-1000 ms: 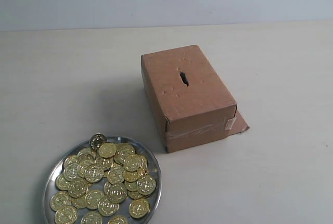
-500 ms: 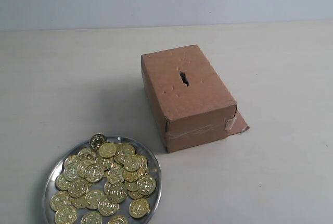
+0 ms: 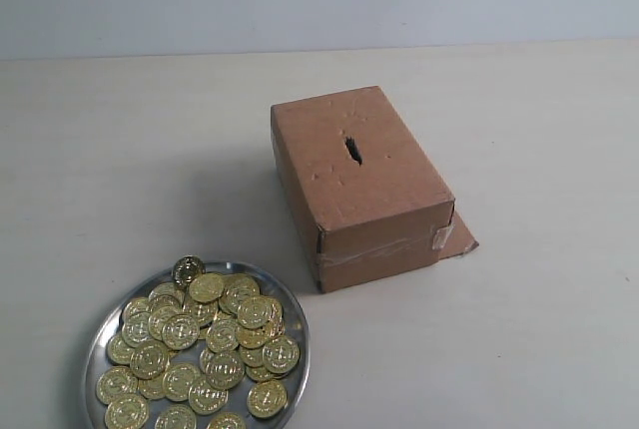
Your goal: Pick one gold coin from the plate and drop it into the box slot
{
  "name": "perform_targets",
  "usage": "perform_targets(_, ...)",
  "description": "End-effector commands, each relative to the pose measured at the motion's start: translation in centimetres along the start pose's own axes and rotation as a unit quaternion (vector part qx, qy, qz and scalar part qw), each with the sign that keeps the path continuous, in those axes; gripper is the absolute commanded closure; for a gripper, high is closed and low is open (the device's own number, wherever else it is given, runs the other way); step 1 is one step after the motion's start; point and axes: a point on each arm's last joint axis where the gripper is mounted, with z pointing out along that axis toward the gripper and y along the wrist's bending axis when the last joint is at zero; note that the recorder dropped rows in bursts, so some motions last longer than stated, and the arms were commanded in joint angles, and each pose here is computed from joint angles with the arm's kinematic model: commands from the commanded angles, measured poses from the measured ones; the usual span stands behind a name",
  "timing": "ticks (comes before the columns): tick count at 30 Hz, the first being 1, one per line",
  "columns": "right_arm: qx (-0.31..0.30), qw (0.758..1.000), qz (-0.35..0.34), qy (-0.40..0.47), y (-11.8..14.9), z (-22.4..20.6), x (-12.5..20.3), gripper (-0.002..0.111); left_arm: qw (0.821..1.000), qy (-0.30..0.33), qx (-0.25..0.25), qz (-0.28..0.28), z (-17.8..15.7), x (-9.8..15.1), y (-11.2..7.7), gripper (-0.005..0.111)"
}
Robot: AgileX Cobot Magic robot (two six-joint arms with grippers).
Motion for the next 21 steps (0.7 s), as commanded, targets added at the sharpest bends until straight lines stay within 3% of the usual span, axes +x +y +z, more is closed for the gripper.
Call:
perform_targets(1, 0.000, 1.000, -0.005, -0.001, 0.0, 0.0, 0.1, 0.108, 1.000, -0.006, -0.002, 0.001, -0.1, 0.0, 0.0, 0.107)
perform_targets(14, 0.000, 1.000, -0.005, -0.001, 0.0, 0.0, 0.1, 0.108, 1.000, -0.004, -0.001, 0.002, -0.1, 0.0, 0.0, 0.107)
perform_targets(16, 0.000, 1.000, -0.005, -0.001, 0.0, 0.0, 0.1, 0.108, 1.000, 0.003, 0.008, 0.029, -0.1, 0.1, -0.1, 0.107)
perform_targets(18, 0.000, 1.000, -0.005, -0.001, 0.0, 0.0, 0.1, 0.108, 0.996, 0.077, 0.026, 0.036, -0.2, 1.5, -0.4, 0.107)
perform_targets(19, 0.000, 1.000, -0.005, -0.001, 0.0, 0.0, 0.1, 0.108, 0.988, 0.146, 0.041, 0.037, -0.5, 2.7, -0.6, 0.107)
perform_targets(21, 0.000, 1.000, -0.005, -0.001, 0.0, 0.0, 0.1, 0.108, 0.979, 0.194, 0.052, 0.035, -0.8, 3.6, -0.8, 0.107)
